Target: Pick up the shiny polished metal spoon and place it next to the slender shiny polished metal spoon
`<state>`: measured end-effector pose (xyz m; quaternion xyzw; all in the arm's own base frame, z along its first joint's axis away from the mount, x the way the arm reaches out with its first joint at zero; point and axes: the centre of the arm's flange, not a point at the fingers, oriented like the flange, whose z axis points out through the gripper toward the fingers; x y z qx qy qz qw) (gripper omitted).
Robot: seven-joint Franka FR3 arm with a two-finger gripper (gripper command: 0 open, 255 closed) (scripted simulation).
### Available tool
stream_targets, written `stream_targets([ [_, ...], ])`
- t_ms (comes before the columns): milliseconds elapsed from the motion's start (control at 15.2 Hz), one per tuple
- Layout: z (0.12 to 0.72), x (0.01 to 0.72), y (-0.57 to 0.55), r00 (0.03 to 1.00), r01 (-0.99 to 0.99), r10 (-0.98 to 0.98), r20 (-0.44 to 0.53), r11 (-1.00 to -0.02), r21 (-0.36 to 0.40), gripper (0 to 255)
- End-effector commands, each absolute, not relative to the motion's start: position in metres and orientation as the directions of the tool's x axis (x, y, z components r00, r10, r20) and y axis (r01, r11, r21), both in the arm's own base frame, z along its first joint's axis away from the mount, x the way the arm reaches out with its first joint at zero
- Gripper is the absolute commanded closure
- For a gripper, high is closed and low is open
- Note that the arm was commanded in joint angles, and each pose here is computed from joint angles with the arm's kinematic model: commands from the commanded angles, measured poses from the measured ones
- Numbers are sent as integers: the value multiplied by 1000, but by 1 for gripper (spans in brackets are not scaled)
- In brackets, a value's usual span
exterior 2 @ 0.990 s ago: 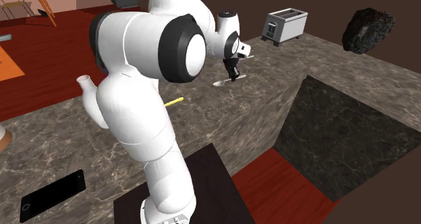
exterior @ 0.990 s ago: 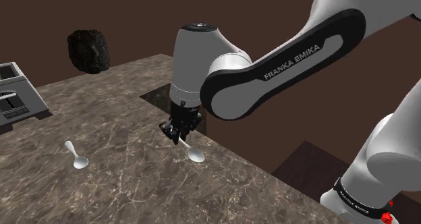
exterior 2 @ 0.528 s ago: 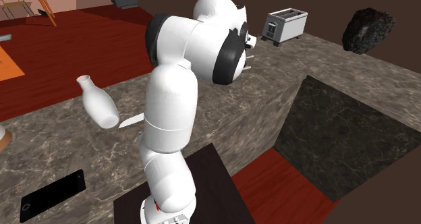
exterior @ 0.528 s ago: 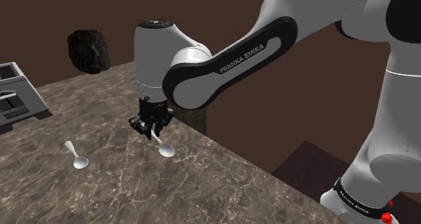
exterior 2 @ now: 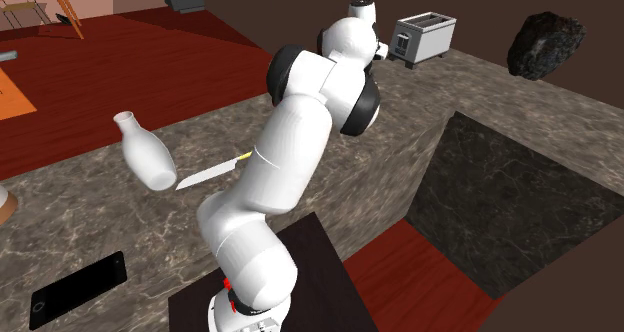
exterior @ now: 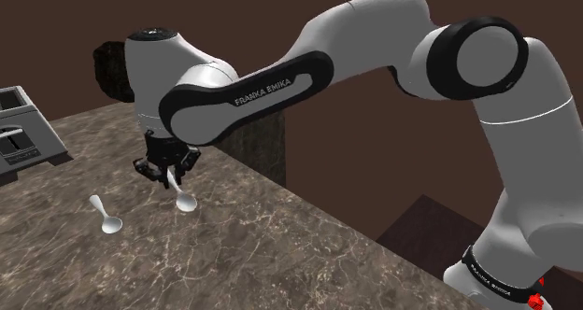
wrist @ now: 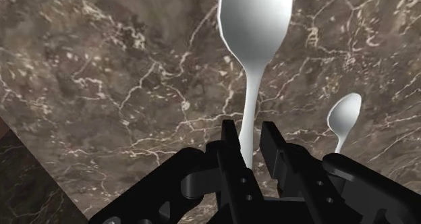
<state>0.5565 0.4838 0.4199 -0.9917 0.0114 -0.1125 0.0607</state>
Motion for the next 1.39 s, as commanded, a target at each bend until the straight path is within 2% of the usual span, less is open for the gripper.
stream_targets([
  [0, 422, 577, 499, 974, -11, -38, 222, -993, -121, 255],
  [924, 346, 577, 499, 974, -11, -38, 222, -993, -121, 255],
  [1320, 346, 577, 499, 974, -11, -38, 222, -993, -121, 255],
])
